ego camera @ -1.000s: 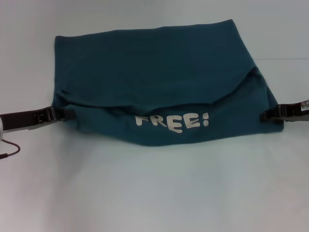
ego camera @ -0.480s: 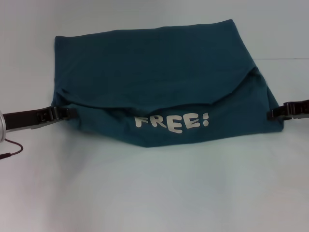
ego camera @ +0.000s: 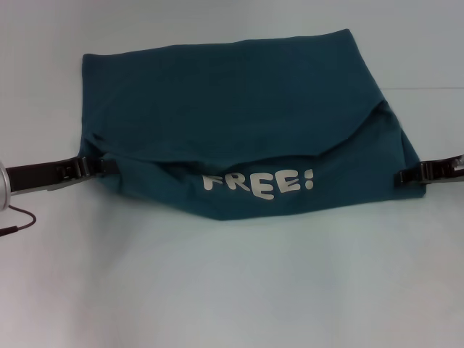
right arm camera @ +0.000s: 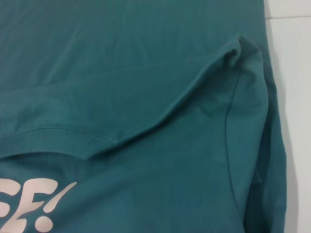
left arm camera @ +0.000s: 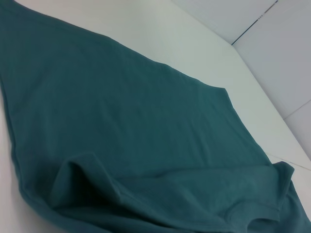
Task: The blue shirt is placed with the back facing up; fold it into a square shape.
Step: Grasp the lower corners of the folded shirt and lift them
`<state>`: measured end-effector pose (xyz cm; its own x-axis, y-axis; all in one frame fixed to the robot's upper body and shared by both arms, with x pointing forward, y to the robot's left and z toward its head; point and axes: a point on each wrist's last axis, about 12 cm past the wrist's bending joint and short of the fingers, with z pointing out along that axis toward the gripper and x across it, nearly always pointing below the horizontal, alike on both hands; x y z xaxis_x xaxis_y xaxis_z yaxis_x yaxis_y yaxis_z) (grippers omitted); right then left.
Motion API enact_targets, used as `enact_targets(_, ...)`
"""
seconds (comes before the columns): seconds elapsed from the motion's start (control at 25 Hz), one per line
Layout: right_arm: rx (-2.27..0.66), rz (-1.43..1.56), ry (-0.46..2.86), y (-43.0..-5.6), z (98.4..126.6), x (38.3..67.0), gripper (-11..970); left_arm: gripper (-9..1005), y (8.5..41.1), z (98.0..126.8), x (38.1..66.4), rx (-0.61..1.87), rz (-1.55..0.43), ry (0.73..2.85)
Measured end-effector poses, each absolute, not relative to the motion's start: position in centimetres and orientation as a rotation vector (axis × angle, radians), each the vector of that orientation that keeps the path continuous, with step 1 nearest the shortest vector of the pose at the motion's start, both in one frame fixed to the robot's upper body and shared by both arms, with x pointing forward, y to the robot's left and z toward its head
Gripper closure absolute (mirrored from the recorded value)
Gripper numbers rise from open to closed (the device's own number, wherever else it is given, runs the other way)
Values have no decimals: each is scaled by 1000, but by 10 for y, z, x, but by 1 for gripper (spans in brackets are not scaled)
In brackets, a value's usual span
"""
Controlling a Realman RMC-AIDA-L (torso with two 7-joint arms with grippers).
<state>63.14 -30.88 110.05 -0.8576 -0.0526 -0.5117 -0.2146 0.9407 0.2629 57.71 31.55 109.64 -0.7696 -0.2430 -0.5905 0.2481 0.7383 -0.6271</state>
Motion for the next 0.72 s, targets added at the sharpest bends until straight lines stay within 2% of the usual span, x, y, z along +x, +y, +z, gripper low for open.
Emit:
enact_targets(0.32,-187,462,2602,-303,1093,627,492,976,316,1095,576,-4,-942,2258)
enact_targets(0.72,-110,524,2572,-312,1099,626,538,976,315,1095,577,1,-942,2262)
